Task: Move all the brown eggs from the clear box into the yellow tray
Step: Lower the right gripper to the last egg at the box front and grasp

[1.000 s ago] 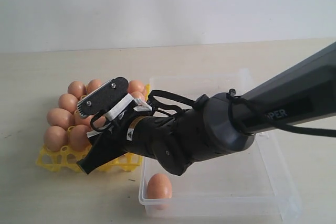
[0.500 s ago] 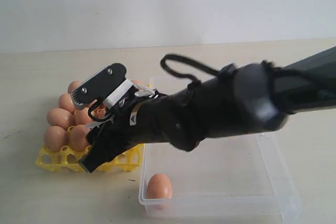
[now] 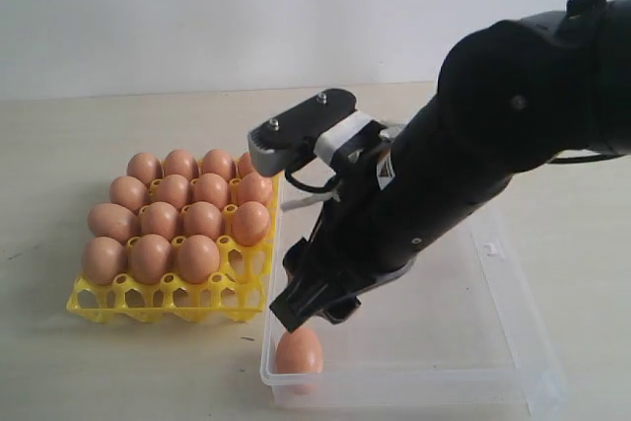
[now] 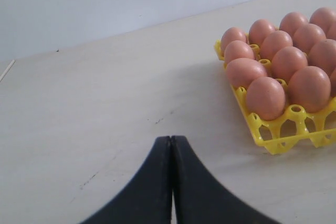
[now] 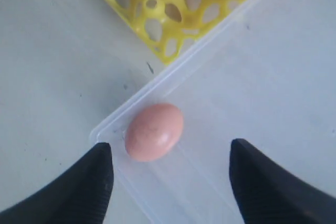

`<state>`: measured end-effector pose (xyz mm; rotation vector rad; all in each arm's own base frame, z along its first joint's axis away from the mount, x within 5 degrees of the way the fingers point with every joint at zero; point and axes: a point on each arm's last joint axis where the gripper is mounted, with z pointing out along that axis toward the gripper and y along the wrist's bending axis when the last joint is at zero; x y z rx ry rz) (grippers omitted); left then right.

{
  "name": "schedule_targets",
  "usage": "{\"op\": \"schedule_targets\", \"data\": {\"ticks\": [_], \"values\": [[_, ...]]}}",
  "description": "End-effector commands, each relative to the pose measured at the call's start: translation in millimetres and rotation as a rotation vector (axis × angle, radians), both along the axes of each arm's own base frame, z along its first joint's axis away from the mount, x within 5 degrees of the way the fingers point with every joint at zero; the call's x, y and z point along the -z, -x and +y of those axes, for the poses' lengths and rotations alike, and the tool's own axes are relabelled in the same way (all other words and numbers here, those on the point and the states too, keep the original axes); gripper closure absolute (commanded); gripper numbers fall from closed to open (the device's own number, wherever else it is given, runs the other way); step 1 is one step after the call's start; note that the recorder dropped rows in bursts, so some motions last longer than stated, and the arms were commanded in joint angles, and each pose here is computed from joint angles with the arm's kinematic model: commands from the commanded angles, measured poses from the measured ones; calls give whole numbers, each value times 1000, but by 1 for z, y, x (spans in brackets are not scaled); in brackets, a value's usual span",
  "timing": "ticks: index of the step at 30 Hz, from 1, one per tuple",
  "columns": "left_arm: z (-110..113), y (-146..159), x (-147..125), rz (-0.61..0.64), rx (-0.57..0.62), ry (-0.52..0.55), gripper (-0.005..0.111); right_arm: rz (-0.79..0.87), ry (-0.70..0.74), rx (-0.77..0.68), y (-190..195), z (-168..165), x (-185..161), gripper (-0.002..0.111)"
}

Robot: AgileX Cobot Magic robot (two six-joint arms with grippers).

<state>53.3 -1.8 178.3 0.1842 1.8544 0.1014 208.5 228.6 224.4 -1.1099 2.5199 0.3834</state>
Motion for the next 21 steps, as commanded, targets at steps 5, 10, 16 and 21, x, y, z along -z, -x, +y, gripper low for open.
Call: {"op": "schedule_targets", "data": {"ticks": [5,10,16,21], "values": [[0,0,-2,-16,-3,5,107,164,-32,153,-1,8,30,44],[0,0,-2,-16,-3,5,107,320,-58,468,-5,12,49,44],[0,0,-2,-16,-3,5,107,345,-108,628,-13,17,60,44],[0,0,-2,-16,-3,5,107,355,-102,662,-14,17,65,44]]}}
